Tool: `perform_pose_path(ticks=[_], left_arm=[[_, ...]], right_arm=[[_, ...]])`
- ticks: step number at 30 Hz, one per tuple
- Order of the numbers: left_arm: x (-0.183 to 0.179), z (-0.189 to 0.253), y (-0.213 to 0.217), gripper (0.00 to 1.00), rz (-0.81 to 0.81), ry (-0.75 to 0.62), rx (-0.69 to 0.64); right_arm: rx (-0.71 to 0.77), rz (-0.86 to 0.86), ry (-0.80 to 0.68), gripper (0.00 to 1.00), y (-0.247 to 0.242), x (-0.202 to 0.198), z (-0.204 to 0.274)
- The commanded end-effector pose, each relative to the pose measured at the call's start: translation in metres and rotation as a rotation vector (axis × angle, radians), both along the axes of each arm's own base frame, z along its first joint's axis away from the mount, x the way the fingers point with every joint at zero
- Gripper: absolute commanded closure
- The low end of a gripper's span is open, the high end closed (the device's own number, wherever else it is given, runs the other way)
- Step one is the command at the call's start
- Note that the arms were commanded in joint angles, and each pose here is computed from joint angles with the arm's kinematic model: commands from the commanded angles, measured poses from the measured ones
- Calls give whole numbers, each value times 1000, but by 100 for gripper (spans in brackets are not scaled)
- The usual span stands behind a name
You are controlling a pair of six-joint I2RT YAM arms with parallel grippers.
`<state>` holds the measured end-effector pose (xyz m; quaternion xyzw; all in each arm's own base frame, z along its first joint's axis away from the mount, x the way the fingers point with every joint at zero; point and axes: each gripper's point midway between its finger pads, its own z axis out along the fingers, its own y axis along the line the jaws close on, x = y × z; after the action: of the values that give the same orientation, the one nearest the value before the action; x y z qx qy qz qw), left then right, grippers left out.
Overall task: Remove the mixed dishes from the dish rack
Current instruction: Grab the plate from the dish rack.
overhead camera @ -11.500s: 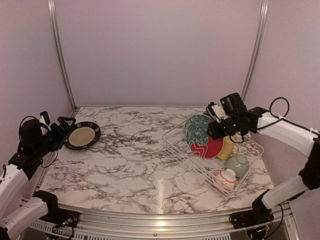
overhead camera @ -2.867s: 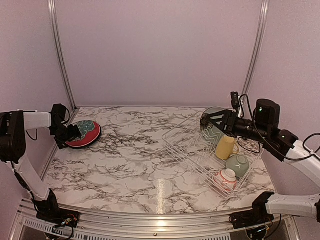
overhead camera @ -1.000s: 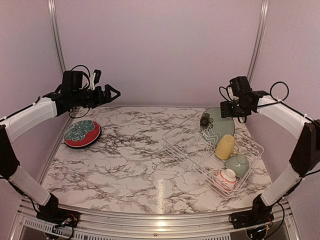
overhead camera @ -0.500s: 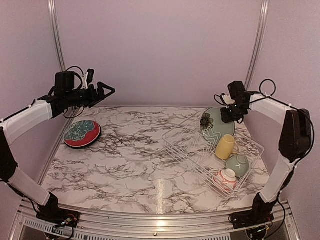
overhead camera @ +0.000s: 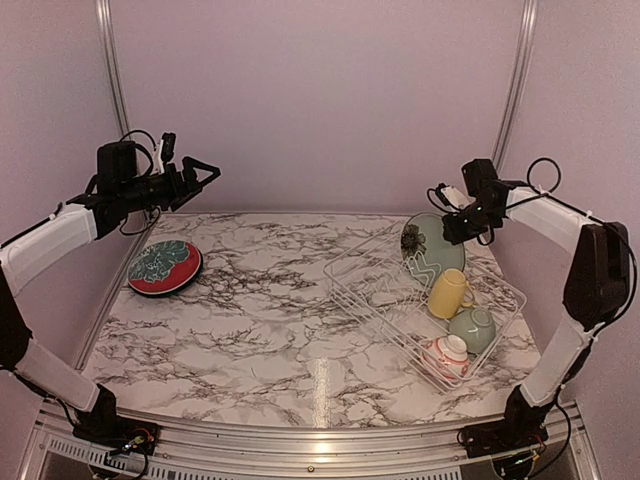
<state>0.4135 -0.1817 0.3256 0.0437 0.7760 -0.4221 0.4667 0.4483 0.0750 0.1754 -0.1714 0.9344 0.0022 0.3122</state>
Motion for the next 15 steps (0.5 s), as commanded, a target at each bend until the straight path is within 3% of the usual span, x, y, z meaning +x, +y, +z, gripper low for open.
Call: perform_pose_path(ticks=[1,8,15], left_arm=[[-2,5,-2,1,-20,-16,-21],[1,-4,-5,1,-37,21,-37],[1,-6,-6,1,-38,29,-40]], right_arm=[[47,-26,-112,99,13,4,39],[-184,-91,-180,100,12,-7,57],[-181,-92,-229,100,17,-17,82]])
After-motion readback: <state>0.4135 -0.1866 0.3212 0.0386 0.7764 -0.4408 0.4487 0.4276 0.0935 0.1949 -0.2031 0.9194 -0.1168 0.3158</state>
